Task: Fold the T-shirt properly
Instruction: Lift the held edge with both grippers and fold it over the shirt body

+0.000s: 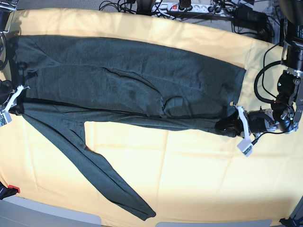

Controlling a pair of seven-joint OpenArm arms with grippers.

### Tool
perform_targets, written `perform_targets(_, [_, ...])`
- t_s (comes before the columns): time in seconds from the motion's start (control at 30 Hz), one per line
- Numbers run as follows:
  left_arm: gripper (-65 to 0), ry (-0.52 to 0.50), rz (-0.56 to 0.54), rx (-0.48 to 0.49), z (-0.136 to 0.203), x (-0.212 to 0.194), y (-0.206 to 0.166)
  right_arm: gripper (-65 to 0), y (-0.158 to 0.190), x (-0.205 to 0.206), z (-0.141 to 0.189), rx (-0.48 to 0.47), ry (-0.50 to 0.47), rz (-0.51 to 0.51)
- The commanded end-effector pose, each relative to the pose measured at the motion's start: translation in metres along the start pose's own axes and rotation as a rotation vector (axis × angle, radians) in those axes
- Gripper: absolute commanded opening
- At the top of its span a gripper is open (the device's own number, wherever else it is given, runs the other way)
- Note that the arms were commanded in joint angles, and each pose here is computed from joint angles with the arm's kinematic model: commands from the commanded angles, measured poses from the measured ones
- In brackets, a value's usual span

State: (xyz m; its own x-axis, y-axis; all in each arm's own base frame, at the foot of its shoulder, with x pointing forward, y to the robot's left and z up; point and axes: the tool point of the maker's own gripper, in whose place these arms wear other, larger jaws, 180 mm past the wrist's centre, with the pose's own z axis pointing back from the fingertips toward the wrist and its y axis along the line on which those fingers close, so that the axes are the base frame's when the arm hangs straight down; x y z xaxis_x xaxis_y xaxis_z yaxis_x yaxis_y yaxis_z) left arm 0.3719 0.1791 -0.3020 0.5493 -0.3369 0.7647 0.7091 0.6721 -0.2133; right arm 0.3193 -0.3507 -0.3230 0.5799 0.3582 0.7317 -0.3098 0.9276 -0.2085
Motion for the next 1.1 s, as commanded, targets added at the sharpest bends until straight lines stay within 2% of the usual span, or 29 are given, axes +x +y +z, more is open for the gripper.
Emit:
perform_targets(0.0, [-65.0, -0.057, -0.026, 0.012, 0.015, 0.024, 0.006, -65.0, -0.017, 0.018, 0.009, -0.037, -0.031, 0.032])
perform_targets(0.13, [-65.0, -0.056, 0.006, -0.010, 0.025, 0.025, 0.005, -65.0, -0.019, 0.013, 0.013, -0.017, 0.009, 0.007])
perform_targets(0.43, [-65.0, 0.031, 0.069, -0.094, 0.031, 0.010, -0.009, -65.0, -0.025, 0.001, 0.022, -0.004, 0.107, -0.003])
perform_targets(0.73, [-65.0, 0.166, 0.106, -0.196, 0.036, -0.013, -0.028, -65.0, -0.024, -0.010, 0.024, 0.004, 0.171, -0.010])
perform_targets(0.83, [-65.0, 0.212, 0.106, -0.208, 0.038, -0.021, -0.030, -65.0, -0.024, -0.018, 0.025, 0.005, 0.210, -0.010])
perform_targets(1.07, [-65.0, 0.221, 0.112, -0.215, 0.038, -0.025, -0.032, -65.0, -0.018, -0.032, 0.027, 0.018, 0.246, -0.014])
